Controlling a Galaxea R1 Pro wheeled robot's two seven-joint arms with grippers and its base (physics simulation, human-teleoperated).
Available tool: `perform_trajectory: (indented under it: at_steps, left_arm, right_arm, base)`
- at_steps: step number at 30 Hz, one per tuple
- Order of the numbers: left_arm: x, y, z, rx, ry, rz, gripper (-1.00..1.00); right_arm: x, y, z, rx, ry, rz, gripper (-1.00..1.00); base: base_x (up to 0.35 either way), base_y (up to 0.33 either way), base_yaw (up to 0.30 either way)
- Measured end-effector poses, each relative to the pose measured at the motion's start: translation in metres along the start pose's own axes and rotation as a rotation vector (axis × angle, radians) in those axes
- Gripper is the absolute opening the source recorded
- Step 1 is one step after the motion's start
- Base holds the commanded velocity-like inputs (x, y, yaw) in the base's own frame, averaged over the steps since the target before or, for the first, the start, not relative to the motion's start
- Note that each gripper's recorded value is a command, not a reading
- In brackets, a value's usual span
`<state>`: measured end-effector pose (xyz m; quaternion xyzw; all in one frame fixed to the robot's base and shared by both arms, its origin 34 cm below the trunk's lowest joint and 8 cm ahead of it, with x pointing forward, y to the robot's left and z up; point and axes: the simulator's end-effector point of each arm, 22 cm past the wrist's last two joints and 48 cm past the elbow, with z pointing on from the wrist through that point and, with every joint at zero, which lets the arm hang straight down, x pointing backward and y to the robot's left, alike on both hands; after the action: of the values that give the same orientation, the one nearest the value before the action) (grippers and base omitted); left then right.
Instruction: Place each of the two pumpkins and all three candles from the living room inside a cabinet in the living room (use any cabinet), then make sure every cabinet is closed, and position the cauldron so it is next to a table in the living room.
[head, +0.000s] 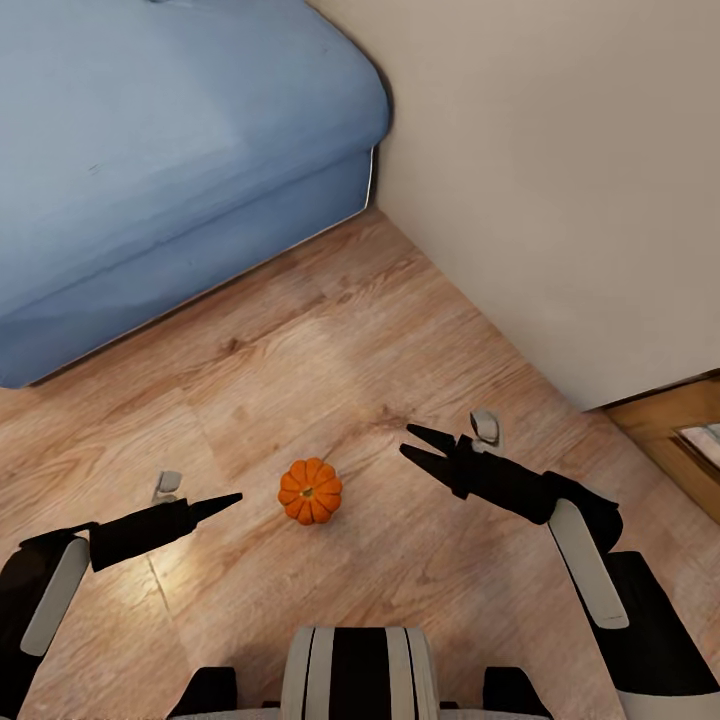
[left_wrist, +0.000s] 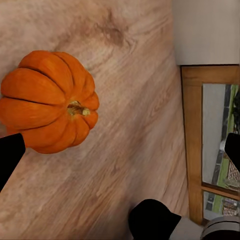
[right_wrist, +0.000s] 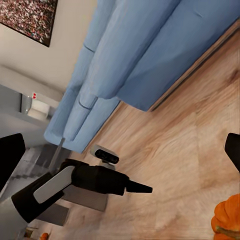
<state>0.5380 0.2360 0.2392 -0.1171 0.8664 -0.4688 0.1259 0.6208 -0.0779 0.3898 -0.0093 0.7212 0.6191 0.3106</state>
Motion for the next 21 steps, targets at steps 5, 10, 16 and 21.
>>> perform_trajectory:
  at_steps: [5, 10, 16, 21]
  left_arm:
    - [0.005, -0.004, 0.002, 0.008, 0.021, -0.004, 1.0]
    - [0.013, -0.006, 0.004, 0.008, 0.049, -0.016, 1.0]
    - [0.023, 0.006, 0.007, -0.006, 0.07, -0.042, 1.0]
    - [0.039, 0.028, 0.009, -0.034, 0.091, -0.099, 1.0]
  right_arm:
    - [0.017, -0.026, 0.001, 0.083, 0.055, -0.011, 1.0]
    - [0.029, -0.041, 0.0, 0.118, 0.079, -0.005, 1.0]
    - [0.039, -0.053, -0.001, 0.133, 0.09, 0.015, 1.0]
    - [0.047, -0.062, -0.002, 0.142, 0.099, 0.032, 1.0]
  base:
    - [0.0, 0.0, 0.0]
    - [0.0, 0.0, 0.0]
    - [0.0, 0.0, 0.0]
    - [0.0, 0.0, 0.0]
